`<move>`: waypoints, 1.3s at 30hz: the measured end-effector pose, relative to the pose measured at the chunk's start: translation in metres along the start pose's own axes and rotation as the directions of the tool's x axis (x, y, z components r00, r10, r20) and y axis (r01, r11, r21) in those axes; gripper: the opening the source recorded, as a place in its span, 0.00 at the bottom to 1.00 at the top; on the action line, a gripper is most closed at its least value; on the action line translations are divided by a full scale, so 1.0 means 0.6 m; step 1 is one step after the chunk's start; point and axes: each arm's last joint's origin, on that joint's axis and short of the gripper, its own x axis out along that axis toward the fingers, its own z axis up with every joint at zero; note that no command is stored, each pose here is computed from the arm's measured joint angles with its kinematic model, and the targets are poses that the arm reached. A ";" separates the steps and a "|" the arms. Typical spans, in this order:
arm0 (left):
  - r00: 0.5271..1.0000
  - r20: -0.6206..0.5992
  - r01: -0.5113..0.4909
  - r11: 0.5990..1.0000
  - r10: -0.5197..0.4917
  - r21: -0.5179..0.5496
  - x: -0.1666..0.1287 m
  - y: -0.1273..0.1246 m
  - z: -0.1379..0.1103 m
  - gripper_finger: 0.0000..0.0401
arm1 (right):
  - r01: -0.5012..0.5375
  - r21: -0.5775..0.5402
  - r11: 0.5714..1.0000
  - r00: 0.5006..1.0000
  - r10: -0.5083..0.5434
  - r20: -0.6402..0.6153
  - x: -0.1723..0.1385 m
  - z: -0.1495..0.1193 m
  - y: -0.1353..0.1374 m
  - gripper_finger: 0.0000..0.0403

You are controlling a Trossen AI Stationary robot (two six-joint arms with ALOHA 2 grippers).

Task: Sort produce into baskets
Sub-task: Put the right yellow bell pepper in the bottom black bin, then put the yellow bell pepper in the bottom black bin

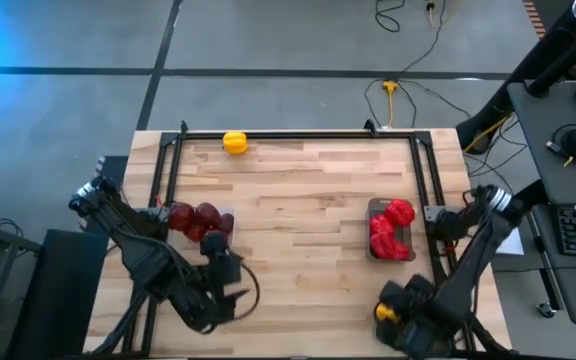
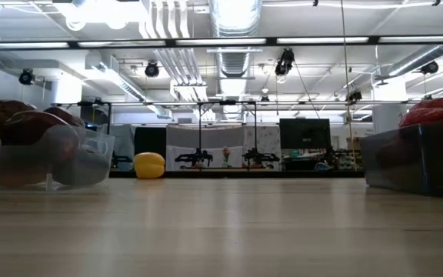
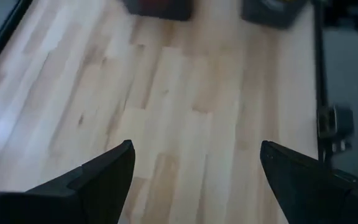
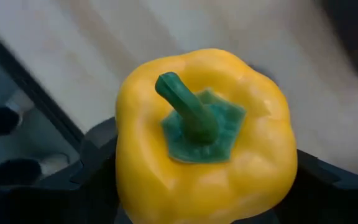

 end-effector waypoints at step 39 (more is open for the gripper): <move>0.929 0.325 -0.013 0.894 0.176 -0.447 -0.238 0.299 -0.054 0.82 | 0.074 -0.279 0.957 0.983 -0.022 0.184 -0.024 0.005 0.050 0.99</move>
